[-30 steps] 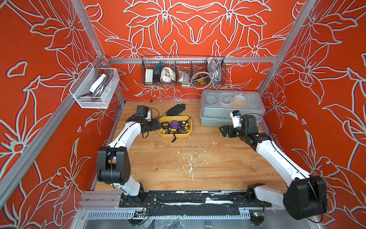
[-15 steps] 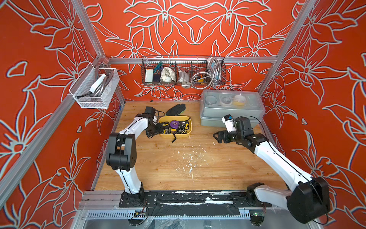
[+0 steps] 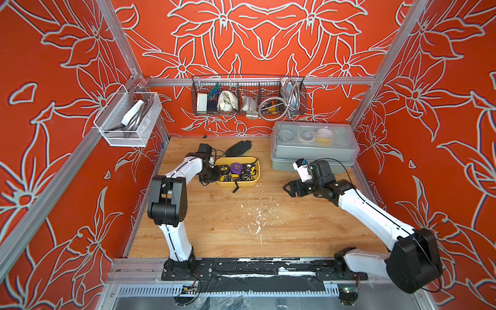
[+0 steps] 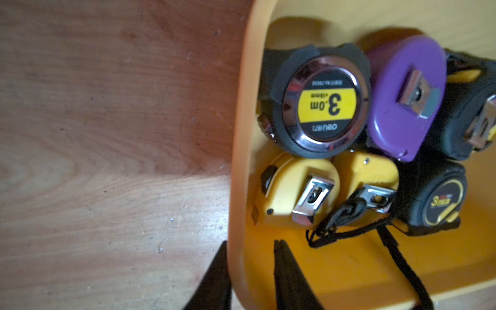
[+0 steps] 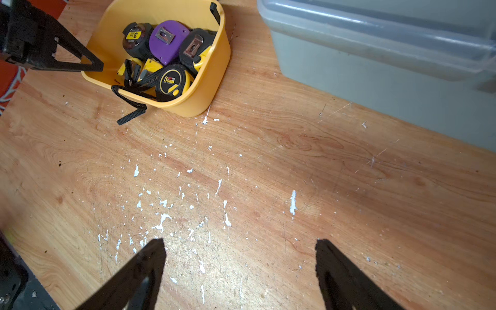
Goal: Take the tape measure out of the storage box
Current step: Move the storage box to the center of the board.
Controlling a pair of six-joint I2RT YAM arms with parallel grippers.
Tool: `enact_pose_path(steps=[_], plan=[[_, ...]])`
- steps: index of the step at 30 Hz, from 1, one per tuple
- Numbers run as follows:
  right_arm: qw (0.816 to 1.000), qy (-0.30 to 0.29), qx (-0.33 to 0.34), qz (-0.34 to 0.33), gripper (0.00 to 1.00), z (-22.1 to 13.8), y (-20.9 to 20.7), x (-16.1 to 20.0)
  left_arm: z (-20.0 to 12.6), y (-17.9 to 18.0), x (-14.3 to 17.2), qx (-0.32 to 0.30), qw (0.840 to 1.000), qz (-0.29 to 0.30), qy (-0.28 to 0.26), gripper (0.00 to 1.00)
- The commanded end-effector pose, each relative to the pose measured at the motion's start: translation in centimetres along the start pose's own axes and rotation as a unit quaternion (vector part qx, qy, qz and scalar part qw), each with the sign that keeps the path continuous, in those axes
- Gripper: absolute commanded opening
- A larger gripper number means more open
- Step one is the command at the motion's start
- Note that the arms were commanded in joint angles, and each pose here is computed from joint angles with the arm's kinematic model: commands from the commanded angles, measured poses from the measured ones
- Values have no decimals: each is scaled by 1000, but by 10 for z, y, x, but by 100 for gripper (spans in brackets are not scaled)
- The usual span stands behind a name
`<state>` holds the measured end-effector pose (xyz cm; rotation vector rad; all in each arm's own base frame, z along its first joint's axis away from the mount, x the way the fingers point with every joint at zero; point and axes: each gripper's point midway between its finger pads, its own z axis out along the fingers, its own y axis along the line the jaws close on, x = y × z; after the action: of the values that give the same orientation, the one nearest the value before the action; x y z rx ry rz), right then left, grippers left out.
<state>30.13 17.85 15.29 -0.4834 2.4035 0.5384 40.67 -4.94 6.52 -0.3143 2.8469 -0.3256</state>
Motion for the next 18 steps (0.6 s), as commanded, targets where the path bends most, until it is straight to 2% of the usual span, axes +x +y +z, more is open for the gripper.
enact_pose_path(steps=[1, 5, 9, 13, 14, 16, 18], plan=[[1000, 17, -6, -5, 89, 4, 3, 11, -2, 5, 24, -11, 999, 4, 35, 20], [1000, 24, -10, -4, 89, 7, 4, 15, -7, 8, 48, -23, 998, 8, 53, 12], [999, 30, -14, -4, 89, 10, 5, 19, -20, 0, 71, -7, 998, 2, 60, 11], [999, 37, -19, -8, 89, 12, 7, 21, -33, -1, 97, -23, 997, 3, 70, 14], [999, 39, -19, -9, 89, 13, 7, 22, -35, 0, 103, -26, 997, 2, 75, 20], [999, 41, -19, -13, 90, 15, 7, 21, -42, 5, 111, -44, 996, -1, 77, 47], [999, 41, -18, -17, 91, 15, 7, 19, -52, 8, 109, -59, 997, 8, 56, 59]])
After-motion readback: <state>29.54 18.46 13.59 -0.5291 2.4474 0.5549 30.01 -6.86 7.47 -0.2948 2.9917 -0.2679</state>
